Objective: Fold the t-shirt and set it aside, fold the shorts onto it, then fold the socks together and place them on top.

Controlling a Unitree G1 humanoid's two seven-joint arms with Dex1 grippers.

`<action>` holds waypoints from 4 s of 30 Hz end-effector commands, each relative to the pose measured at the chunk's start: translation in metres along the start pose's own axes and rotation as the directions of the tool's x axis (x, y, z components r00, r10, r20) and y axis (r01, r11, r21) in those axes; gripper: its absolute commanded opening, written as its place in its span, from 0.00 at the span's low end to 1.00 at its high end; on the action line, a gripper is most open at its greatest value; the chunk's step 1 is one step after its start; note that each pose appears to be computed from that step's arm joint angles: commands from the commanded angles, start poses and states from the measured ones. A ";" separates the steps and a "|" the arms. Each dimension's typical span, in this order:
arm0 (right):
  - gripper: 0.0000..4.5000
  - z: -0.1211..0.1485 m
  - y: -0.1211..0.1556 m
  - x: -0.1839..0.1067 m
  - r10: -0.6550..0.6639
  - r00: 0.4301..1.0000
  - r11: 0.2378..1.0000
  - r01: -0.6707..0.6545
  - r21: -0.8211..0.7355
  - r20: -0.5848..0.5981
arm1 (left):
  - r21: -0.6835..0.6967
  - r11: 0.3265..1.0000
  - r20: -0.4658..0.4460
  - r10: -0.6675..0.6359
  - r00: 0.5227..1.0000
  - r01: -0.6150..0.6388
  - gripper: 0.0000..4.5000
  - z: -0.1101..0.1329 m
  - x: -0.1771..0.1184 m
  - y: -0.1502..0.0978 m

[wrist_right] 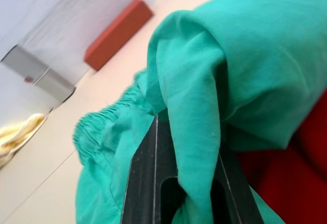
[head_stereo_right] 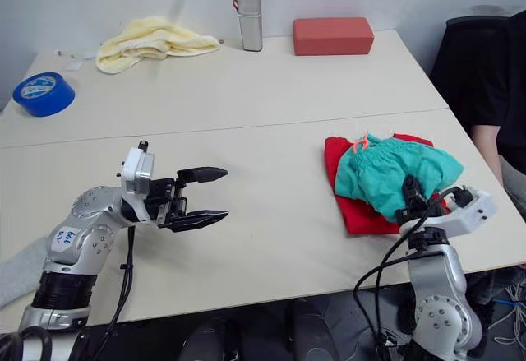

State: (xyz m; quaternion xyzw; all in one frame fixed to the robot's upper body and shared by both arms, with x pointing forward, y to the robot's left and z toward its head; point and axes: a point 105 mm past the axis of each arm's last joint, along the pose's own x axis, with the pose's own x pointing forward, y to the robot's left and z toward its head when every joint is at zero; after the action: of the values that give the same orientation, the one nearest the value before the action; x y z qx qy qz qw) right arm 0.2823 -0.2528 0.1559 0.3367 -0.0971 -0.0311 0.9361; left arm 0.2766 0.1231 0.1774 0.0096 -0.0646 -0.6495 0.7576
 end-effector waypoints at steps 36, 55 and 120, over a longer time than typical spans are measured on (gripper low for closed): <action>0.01 0.066 0.088 0.088 0.266 0.869 0.964 -0.249 -0.096 0.417 | 0.050 0.995 -0.006 0.083 0.997 -0.082 1.00 0.004 -0.009 0.006; 0.01 0.115 0.077 0.120 0.249 0.796 0.967 -0.177 -0.182 0.551 | 0.053 0.996 -0.014 0.071 0.997 -0.070 1.00 0.005 -0.006 0.009; 0.01 -0.032 0.006 -0.009 -0.231 0.973 0.809 0.191 0.556 0.002 | 0.011 0.998 -0.062 0.057 0.996 -0.056 1.00 0.002 -0.015 -0.006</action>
State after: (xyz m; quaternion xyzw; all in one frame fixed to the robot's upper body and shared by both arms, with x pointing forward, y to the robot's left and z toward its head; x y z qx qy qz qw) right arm 0.2816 -0.2259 0.1355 0.5989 -0.0947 -0.1166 0.7866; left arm 0.2708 0.1366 0.1674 0.0229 -0.0240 -0.6261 0.7790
